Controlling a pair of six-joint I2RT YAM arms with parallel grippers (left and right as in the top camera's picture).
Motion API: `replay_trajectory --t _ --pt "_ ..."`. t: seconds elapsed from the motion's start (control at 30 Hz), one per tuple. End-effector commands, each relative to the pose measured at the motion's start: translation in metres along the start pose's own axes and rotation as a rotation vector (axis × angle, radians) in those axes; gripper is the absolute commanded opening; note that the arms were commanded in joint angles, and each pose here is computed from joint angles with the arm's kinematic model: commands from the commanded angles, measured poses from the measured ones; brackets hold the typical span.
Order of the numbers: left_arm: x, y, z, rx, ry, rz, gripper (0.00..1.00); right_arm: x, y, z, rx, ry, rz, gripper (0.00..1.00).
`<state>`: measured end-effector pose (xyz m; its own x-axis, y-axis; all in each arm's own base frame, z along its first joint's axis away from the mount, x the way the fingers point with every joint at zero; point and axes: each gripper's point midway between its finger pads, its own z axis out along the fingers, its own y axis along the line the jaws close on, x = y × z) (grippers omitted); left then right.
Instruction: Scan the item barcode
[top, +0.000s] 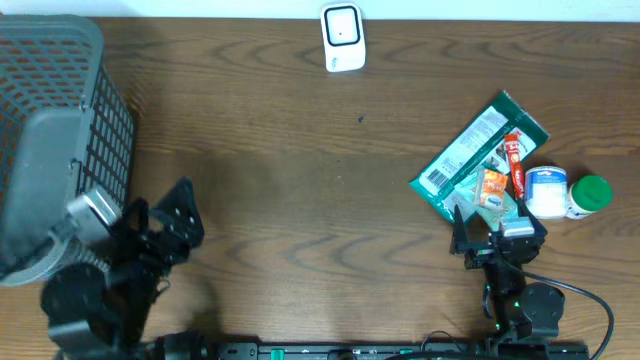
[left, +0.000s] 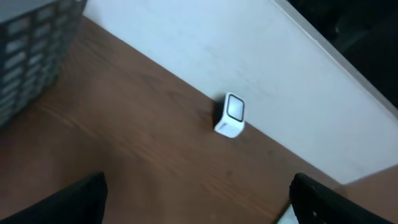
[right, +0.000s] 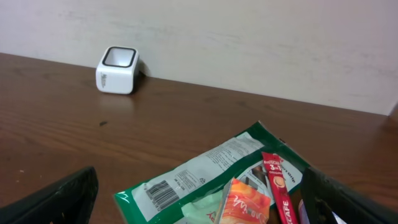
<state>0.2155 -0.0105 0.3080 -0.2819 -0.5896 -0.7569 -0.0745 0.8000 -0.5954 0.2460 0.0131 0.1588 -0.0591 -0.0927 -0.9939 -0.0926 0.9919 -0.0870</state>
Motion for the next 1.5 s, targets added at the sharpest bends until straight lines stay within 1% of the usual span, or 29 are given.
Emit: replay_trajectory --t 0.0,0.03,0.07,0.1,0.23,0.3,0.37,0.47,0.53,0.73,0.9,1.0,1.13,1.2,1.37,1.4,1.47 --pt "0.003 0.014 -0.010 -0.026 -0.125 0.090 0.91 0.001 -0.002 0.000 0.011 0.001 0.011 0.99" --pt "-0.006 0.005 -0.016 0.033 -0.210 0.110 0.91 0.001 -0.002 0.000 0.011 0.001 0.011 0.99" --pt "-0.013 -0.002 -0.021 0.072 -0.263 0.128 0.91 0.001 -0.002 0.000 0.011 0.001 0.011 0.99" --pt "-0.026 -0.018 -0.031 0.153 -0.374 0.187 0.91 0.001 -0.002 0.000 0.011 0.001 0.011 0.99" --pt "-0.049 -0.045 -0.060 0.291 -0.612 0.308 0.91 0.001 -0.002 0.000 0.011 0.001 0.011 0.99" --pt "-0.054 -0.051 -0.070 0.330 -0.686 0.322 0.91 0.001 -0.002 0.000 0.011 0.001 0.011 0.99" --pt "-0.060 -0.057 -0.085 0.393 -0.796 0.336 0.91 0.001 -0.002 0.000 0.011 0.001 0.011 0.99" --pt "-0.058 -0.058 -0.083 0.421 -0.828 0.339 0.91 0.001 -0.002 0.000 0.011 0.001 0.011 0.99" --pt "-0.052 -0.052 -0.073 0.412 -0.807 0.337 0.91 0.001 -0.002 0.000 0.011 0.001 0.011 0.99" --pt "-0.010 -0.011 -0.014 0.330 -0.661 0.321 0.91 0.001 -0.002 0.000 0.011 0.001 0.011 0.99" --pt "0.027 0.024 0.024 0.263 -0.558 0.306 0.91 0.001 -0.002 0.000 0.011 0.001 0.011 0.99" --pt "0.037 0.042 0.036 0.208 -0.535 0.290 0.91 0.001 -0.002 0.000 0.011 0.001 0.011 0.99" --pt "0.053 0.066 0.050 0.104 -0.446 0.269 0.91 0.001 -0.002 0.000 0.011 0.001 0.011 0.99" --pt "0.067 0.084 0.058 0.030 -0.377 0.267 0.91 0.001 -0.002 0.000 0.011 0.001 0.011 0.99" --pt "0.103 0.115 0.070 -0.087 -0.206 0.346 0.91 0.001 -0.002 0.000 0.011 0.001 0.011 0.99" --pt "0.108 0.119 0.070 -0.105 -0.184 0.369 0.91 0.001 -0.002 0.000 0.011 0.001 0.011 0.99" --pt "0.107 0.119 0.070 -0.109 -0.185 0.401 0.91 0.001 -0.002 0.000 0.011 0.001 0.011 0.99"
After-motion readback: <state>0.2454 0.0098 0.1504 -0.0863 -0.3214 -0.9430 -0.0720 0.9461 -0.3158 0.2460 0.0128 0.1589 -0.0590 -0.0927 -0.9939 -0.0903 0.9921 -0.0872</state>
